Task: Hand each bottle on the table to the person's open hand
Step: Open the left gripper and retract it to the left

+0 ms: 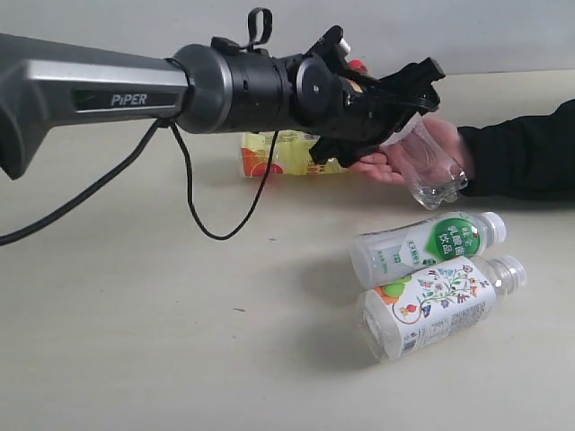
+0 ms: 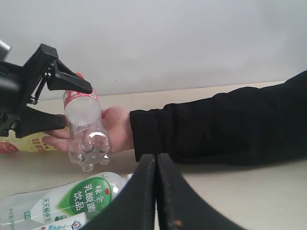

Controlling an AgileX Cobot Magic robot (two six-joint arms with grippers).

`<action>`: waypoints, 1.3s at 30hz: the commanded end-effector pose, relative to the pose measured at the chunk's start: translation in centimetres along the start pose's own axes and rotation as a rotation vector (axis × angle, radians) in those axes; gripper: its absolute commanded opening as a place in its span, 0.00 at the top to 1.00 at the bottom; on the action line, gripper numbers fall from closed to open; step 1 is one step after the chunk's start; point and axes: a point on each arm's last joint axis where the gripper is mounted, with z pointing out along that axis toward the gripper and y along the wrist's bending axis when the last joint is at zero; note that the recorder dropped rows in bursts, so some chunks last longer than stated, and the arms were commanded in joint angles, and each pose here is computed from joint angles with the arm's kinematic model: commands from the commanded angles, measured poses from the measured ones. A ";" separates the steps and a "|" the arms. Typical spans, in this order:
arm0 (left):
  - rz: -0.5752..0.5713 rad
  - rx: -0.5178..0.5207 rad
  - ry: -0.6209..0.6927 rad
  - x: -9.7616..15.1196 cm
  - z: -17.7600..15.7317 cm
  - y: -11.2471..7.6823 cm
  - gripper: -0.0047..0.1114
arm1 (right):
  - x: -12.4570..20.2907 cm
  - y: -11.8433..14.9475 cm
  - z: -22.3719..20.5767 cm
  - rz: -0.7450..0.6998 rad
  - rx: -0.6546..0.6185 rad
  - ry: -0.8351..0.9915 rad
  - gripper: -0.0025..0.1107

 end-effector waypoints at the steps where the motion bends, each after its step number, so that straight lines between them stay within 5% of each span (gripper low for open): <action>1: 0.108 0.004 0.021 -0.8 -2.4 -2.0 0.26 | 0.0 0.0 0.0 0.002 0.005 -0.012 0.98; 17: 0.523 -0.049 0.209 -1.6 -10.8 -6.0 0.28 | 0.0 0.0 0.0 0.002 0.005 -0.012 0.98; 21: 0.632 -0.058 0.275 -1.4 -12.5 -6.4 0.47 | 0.0 0.0 0.0 0.002 0.005 -0.012 0.98; 23: 0.677 -0.074 0.342 -0.7 -13.0 -6.3 0.68 | 0.0 0.0 0.0 0.002 0.005 -0.012 0.98; 25: 0.722 -0.095 0.408 0.0 -13.1 -5.7 0.91 | 0.0 0.0 0.0 0.002 0.005 -0.012 0.98; 26: 0.731 -0.110 0.438 0.5 -13.1 -5.0 0.95 | 0.0 0.0 0.0 0.002 0.005 -0.008 0.98; 32: 0.771 -0.098 0.331 2.1 -15.1 -1.4 0.95 | 0.0 0.0 0.0 0.002 0.005 -0.010 0.98; 39: 0.862 -0.040 0.075 4.4 -24.4 3.8 0.95 | 0.0 0.0 0.0 0.002 0.005 -0.010 0.98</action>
